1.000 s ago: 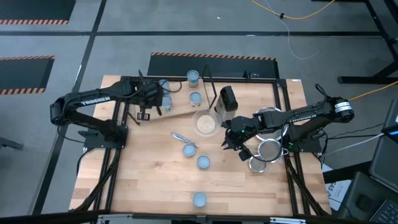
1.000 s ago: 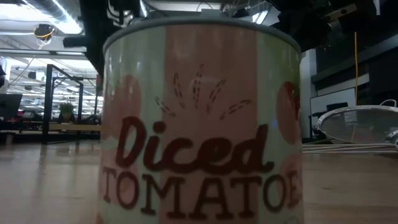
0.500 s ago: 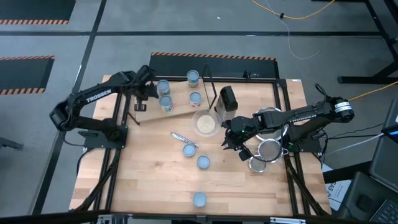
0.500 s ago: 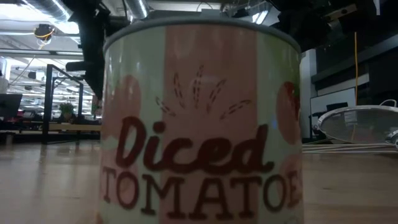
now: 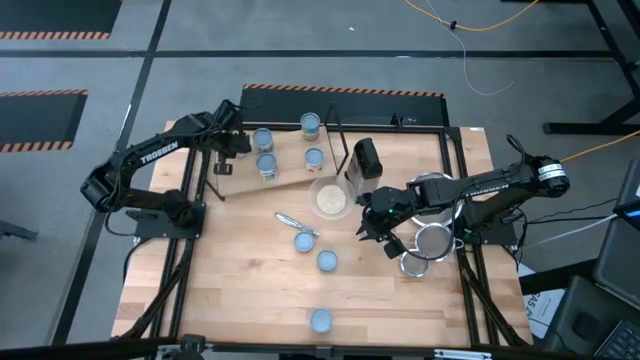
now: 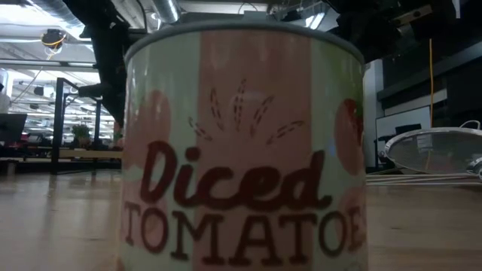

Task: Pick and place cans onto a shelf
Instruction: Put the light green can on the shelf

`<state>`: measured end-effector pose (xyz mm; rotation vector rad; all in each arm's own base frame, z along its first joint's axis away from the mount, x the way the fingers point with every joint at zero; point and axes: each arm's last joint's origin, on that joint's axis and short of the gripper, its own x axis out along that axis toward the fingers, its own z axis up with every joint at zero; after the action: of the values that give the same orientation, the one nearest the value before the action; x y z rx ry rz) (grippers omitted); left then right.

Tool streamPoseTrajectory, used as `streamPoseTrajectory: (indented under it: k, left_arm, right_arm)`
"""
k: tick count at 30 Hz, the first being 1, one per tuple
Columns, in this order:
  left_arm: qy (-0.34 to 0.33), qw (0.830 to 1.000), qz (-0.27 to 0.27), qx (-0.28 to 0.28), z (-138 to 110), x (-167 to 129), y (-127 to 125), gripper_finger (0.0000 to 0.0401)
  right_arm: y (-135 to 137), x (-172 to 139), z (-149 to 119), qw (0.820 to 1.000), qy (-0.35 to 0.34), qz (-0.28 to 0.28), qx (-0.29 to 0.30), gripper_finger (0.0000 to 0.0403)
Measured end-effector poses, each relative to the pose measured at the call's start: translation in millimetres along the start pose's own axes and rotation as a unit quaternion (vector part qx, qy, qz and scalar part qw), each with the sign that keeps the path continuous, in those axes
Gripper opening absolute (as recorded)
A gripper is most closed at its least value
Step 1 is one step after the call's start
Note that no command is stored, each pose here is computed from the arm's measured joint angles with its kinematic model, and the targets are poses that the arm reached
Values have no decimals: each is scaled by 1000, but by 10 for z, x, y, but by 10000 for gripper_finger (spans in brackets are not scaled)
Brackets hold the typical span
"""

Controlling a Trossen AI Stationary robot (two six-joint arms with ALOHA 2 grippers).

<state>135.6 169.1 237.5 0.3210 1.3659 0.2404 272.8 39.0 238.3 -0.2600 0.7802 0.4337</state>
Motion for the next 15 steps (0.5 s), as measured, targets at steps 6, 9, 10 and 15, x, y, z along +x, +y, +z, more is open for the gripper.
streamPoseTrajectory:
  k: [6,9,10,15]
  left_arm:
    - [-6,1000,-4,7,-22,2,15,13]
    - [-13,1000,-17,20,-19,27,17,12]
    - [-12,999,-19,26,-18,41,18,12]
    - [1,998,-33,46,-8,130,27,15]
  right_arm:
    - [0,0,0,1000,0,0,0,80]
    - [0,0,0,1000,0,0,0,80]
    - [0,0,0,1000,0,0,0,80]
    - [0,-1,0,1000,0,0,0,80]
